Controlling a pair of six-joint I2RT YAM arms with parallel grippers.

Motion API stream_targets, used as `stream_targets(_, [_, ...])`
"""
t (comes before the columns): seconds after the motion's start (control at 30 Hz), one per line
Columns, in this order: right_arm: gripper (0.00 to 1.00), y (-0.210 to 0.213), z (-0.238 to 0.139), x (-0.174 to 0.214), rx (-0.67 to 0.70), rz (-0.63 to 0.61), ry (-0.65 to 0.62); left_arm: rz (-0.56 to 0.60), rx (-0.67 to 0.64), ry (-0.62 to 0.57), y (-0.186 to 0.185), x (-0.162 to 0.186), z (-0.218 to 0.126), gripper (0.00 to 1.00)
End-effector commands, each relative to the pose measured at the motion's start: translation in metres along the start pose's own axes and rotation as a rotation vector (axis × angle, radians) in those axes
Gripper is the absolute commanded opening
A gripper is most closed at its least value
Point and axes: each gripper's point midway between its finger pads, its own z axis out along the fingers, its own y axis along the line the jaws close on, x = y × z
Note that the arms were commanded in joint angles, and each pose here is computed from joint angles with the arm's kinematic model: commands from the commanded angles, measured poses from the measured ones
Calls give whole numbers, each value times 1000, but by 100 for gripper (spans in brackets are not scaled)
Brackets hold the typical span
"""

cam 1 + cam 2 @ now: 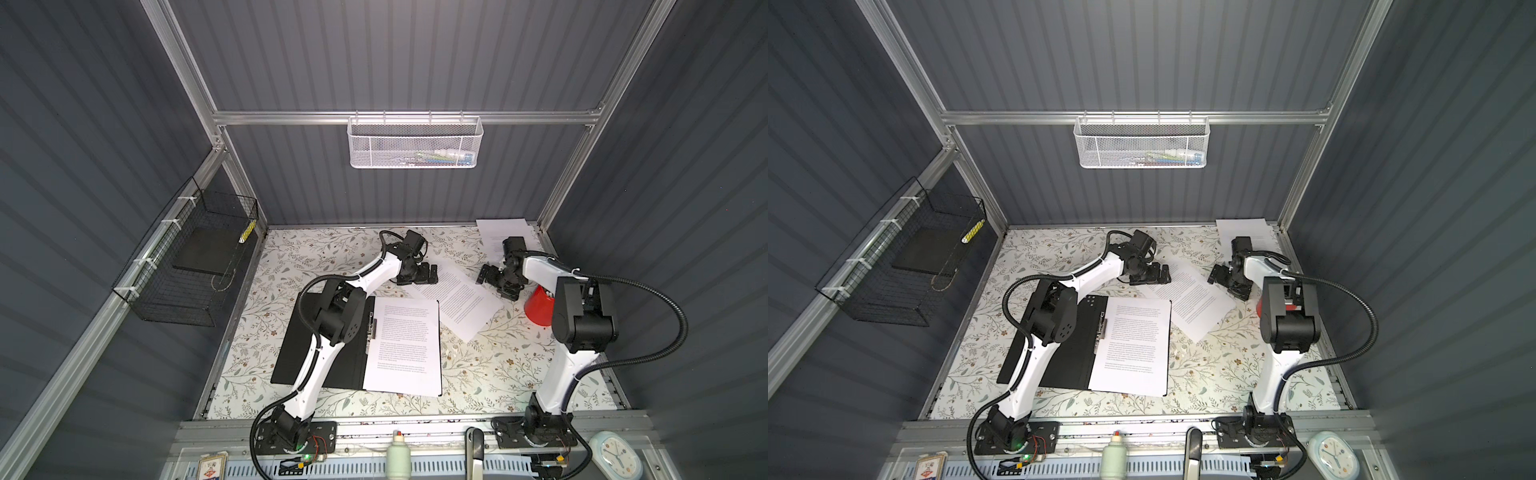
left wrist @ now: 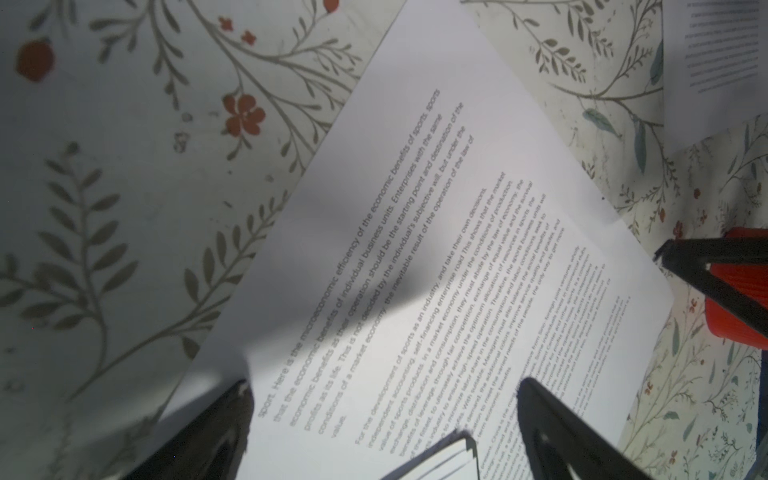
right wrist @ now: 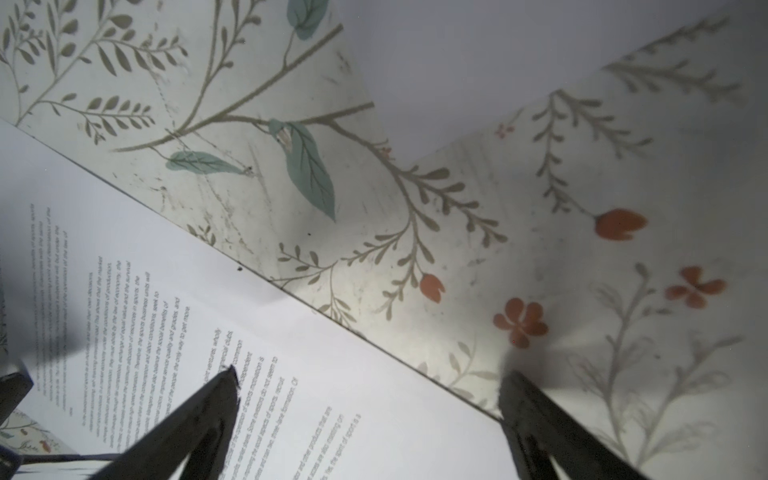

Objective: Put the files into the folder
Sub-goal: 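Draw both grippers back toward the loose sheets beyond the folder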

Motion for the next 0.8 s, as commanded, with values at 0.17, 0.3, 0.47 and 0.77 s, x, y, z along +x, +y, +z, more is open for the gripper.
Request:
stream_targets(0.17, [99,16,3,23,-113,-20,119,-11,-53,148,32,35,37,100])
stream_targets(0.3, [99,26,3,34,-170,-20,160,-4,-54,160,33,37,41,100])
stream_targets(0.47, [99,41,3,44,-259,-8,189,0,-41,162,32,37,41,100])
stream_targets(0.77, [99,41,-7,31,-227,-14,139,9,-41,174,33,41,39,100])
